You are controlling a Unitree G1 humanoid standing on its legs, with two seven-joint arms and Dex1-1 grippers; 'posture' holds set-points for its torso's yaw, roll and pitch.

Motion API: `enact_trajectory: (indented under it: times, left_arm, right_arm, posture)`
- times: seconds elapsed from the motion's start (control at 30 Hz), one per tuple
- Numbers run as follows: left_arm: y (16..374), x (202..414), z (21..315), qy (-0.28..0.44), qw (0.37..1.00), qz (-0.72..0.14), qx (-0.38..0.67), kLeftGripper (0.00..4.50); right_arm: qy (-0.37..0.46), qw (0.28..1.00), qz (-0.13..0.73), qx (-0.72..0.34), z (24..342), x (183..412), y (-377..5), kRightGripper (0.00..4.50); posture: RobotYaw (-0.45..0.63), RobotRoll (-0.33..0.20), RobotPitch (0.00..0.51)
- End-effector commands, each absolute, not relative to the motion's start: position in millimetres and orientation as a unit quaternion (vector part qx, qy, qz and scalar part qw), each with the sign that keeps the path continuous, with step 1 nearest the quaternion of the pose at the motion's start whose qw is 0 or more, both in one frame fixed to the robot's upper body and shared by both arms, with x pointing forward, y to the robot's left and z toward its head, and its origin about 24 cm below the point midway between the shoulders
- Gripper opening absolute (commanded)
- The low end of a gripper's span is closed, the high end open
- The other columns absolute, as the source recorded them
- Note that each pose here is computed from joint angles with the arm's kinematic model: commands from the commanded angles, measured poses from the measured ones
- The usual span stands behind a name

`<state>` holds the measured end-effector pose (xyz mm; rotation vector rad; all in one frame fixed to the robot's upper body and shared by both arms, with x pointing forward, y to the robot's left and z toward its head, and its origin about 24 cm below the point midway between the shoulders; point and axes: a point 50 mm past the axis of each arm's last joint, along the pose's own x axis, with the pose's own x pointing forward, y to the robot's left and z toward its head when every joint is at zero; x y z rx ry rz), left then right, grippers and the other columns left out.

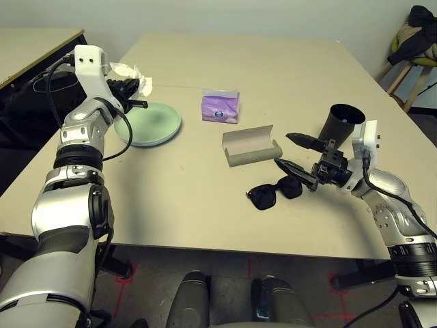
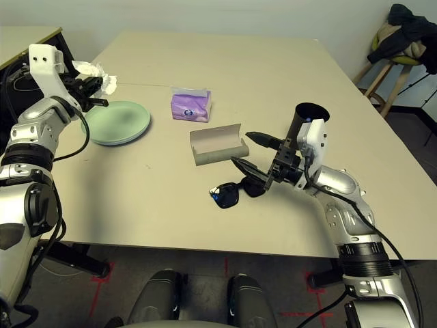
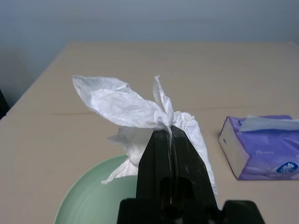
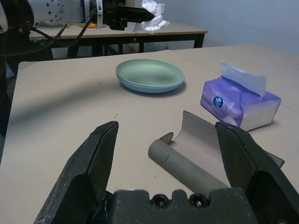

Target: Organize and tidy the items on the table.

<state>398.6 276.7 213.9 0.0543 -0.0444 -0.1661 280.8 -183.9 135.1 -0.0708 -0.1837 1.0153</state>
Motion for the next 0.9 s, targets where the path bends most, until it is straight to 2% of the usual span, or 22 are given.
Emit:
enact_trajectory:
  times: [0.03, 0.07, 0.1, 0.43, 0.9]
  left_arm:
    - [276.1, 400.4, 217.6, -0.021, 0.996, -0.076, 0.045, 0.04]
    - [277.1, 400.5, 217.0, -0.02, 0.996, -0.068, 0.05, 0.47]
    - [278.0, 400.5, 216.7, -0.021, 0.996, -0.061, 0.053, 0.64]
    - [278.7, 400.1, 214.3, -0.026, 0.996, -0.056, 0.061, 4.49]
    - [278.0, 399.4, 214.7, -0.024, 0.995, -0.071, 0.061, 4.49]
  right_arm:
    - [-0.091, 0.87, 0.483, -0.038, 137.1, 279.5, -184.9, 4.5]
    - [-0.091, 0.87, 0.483, -0.038, 137.1, 279.5, -184.9, 4.5]
    - [-0.091, 0.87, 0.482, -0.038, 137.0, 279.4, -185.0, 4.5]
    - [-0.092, 0.872, 0.48, -0.033, 135.4, 278.6, -185.5, 4.5]
    - [-0.084, 0.89, 0.447, -0.034, 131.4, 284.5, -187.1, 4.5]
  posture:
    - [0.15, 0.0, 0.034]
    - [0.15, 0.0, 0.035]
    - [0.15, 0.0, 0.035]
    - [0.15, 0.0, 0.032]
    - [0.16, 0.0, 0.034]
